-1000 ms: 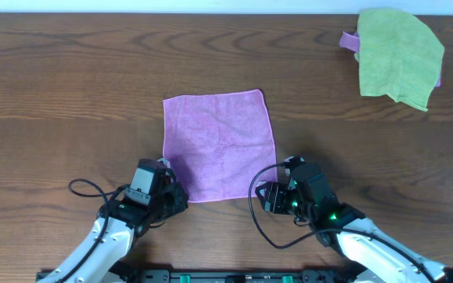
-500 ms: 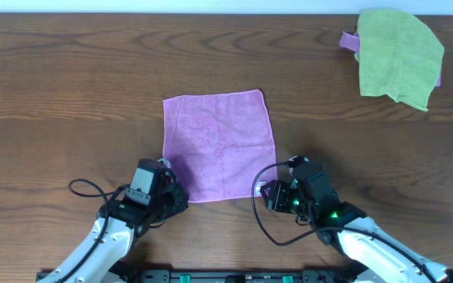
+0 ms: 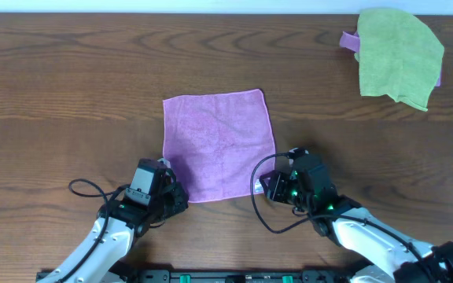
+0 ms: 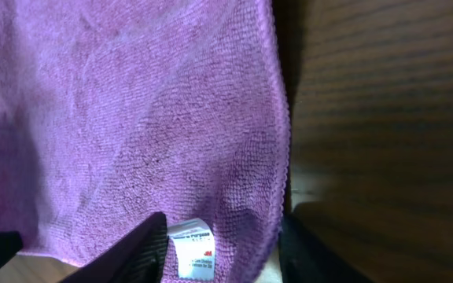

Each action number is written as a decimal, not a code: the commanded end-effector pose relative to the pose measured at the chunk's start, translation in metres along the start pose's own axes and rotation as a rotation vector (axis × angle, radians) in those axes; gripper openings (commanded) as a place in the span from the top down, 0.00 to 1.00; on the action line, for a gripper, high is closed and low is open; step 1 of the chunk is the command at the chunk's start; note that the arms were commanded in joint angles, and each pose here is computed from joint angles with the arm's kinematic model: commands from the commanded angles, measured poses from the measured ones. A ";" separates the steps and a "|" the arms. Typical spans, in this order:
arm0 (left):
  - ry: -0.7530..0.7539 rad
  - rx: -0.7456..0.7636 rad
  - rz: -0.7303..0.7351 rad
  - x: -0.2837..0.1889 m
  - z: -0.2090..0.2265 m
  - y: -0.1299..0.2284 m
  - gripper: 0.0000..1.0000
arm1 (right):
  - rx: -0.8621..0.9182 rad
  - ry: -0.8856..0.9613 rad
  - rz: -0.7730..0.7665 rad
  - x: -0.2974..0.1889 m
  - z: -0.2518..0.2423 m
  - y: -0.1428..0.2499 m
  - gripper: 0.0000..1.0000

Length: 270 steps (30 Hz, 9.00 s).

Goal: Fold the cloth
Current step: 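Grasp the bottom corners with the left and right grippers, then lift the bottom edge and fold it up toward the top edge, then lower the folded edge onto the top edge and press it flat, then release the cloth and pull both grippers outward to the sides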

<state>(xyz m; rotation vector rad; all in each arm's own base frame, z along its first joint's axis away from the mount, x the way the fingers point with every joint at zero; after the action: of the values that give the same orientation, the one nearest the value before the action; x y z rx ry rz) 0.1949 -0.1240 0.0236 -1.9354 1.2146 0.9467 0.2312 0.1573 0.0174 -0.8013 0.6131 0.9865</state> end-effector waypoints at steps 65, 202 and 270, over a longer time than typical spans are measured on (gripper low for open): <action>0.017 0.024 -0.243 -0.072 -0.055 -0.103 0.94 | -0.134 0.051 -0.068 -0.047 0.077 -0.109 0.99; -0.127 0.126 0.092 0.016 -0.030 -0.238 0.94 | -0.085 0.343 0.059 0.045 0.036 -0.208 0.99; -0.202 0.162 -0.226 -0.160 -0.053 -0.197 0.05 | -0.166 0.358 0.021 -0.095 0.083 -0.187 0.01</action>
<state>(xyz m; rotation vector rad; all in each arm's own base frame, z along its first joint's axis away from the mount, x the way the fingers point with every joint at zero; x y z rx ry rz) 0.3601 -0.0371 0.2237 -1.7729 0.9461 0.8378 0.3833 0.1263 0.1868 -1.0996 0.8658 0.9481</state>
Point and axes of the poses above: each gripper's point midway between its finger pads, its own x axis out along the fingers, its own z axis along the line the jaws close on, y = z × x, the point moved 2 cm from there along -x, back along the fingers, and after that the axes turned 1 degree about x, right-handed, at the moved point
